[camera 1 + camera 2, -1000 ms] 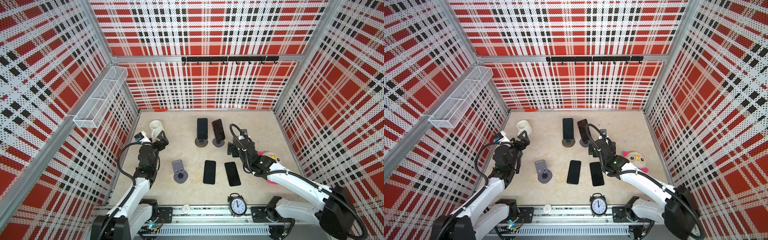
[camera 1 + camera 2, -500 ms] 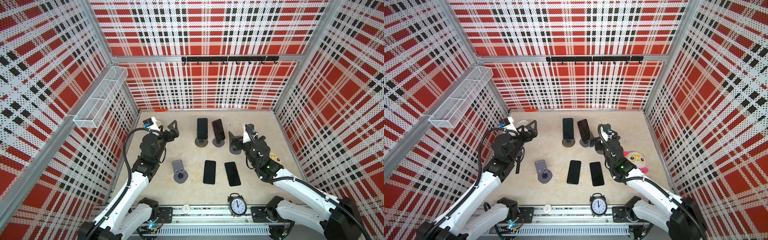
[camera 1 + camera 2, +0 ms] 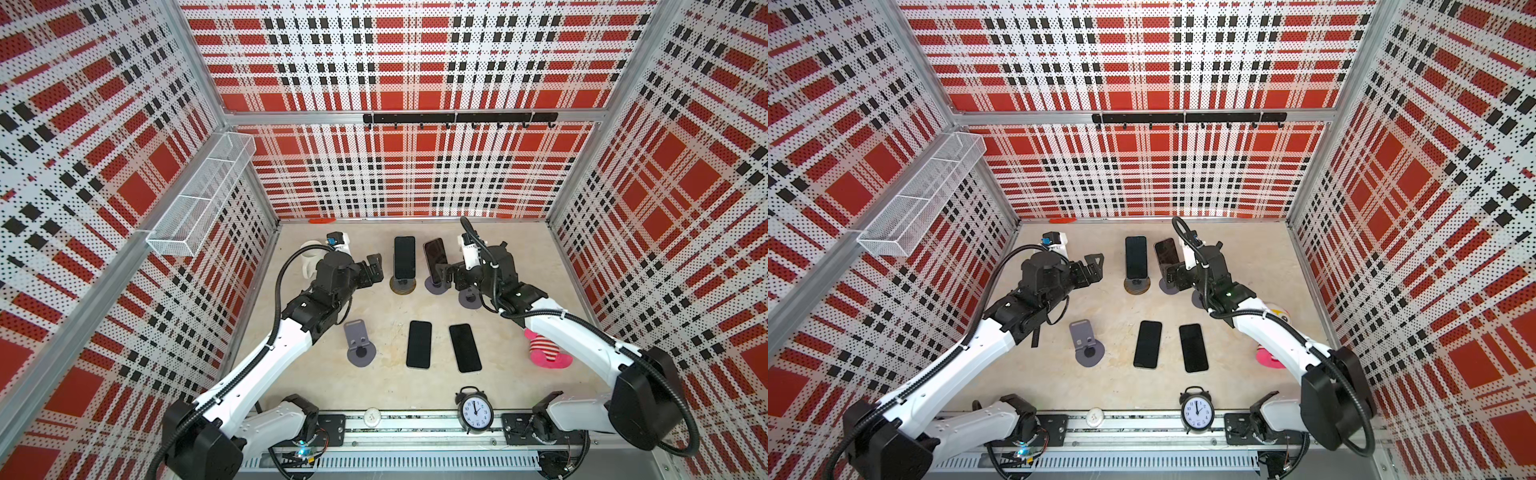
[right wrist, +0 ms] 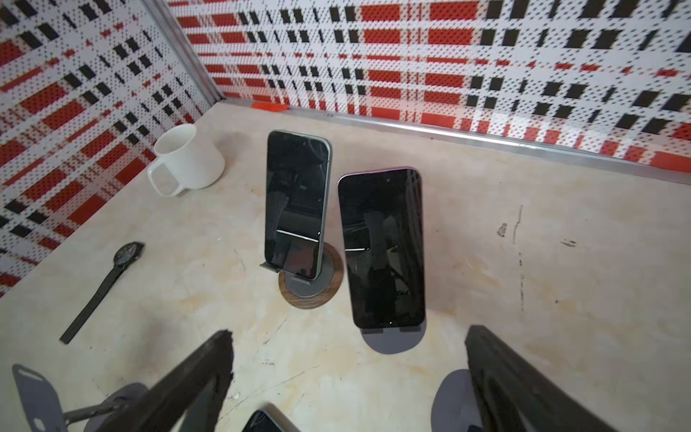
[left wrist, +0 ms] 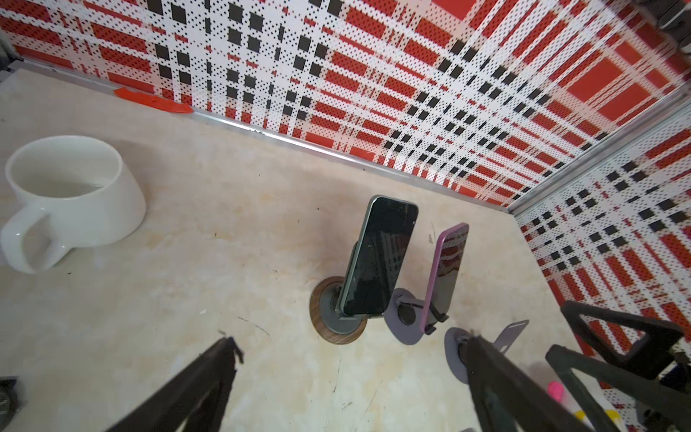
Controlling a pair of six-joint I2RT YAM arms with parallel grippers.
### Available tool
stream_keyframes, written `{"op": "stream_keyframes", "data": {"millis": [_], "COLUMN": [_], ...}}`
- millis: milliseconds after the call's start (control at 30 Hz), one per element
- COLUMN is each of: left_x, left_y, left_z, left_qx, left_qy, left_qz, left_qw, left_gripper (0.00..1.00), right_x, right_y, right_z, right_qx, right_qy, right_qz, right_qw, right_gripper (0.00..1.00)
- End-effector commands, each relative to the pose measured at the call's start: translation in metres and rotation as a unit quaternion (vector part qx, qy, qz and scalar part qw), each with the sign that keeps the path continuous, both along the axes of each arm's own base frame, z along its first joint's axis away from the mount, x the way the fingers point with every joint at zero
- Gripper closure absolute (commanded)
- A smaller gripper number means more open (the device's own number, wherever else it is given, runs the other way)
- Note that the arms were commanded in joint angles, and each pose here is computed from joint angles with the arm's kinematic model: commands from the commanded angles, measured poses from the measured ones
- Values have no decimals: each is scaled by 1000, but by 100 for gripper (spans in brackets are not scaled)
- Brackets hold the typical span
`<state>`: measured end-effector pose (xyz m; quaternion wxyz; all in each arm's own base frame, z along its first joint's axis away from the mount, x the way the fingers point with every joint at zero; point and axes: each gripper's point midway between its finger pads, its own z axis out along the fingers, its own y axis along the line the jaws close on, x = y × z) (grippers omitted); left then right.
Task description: Remove the phone from the phone stand
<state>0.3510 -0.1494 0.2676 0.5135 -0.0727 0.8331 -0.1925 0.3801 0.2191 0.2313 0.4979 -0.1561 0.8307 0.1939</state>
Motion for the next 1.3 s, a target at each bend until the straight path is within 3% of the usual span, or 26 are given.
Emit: {"op": "stream_keyframes", "data": {"millis": [0,167,300,633,800,967,1100,1267], "left_x": [3,-3,-33,-54,-47,-40,-44,-45], "left_y": [-4,-10,-24,21,27,12,-2,0], "left_z": [-1,-16,-14,12,11,-3,-7,-11], "left_qx": [24,4,-24,-57,-73,-97,-135,-137], "left_qy": [-5,-16,-64,-139,-138,-117,-123,-123], "left_qz": [-9,-15,-37,-13,-13,-41,-77,-70], "left_qw": [1000,1000,997,989,988,988,980,981], "left_gripper": [2,2,2,2,2,2,2,2], "right_x": [6,27,33,62,70,77,87,97], "right_y": [2,-3,4,7,15,30,30,25], "right_z": [0,-3,-15,-19,-19,-26,-37,-47], "right_qx": [7,7,-2,-47,-57,-30,-37,-57], "right_qy": [25,22,35,26,30,57,68,70], "right_qz": [31,11,25,18,40,78,66,48], "right_qw": [999,1000,999,998,997,995,995,995], "right_gripper": [0,0,1,0,0,3,2,0]}}
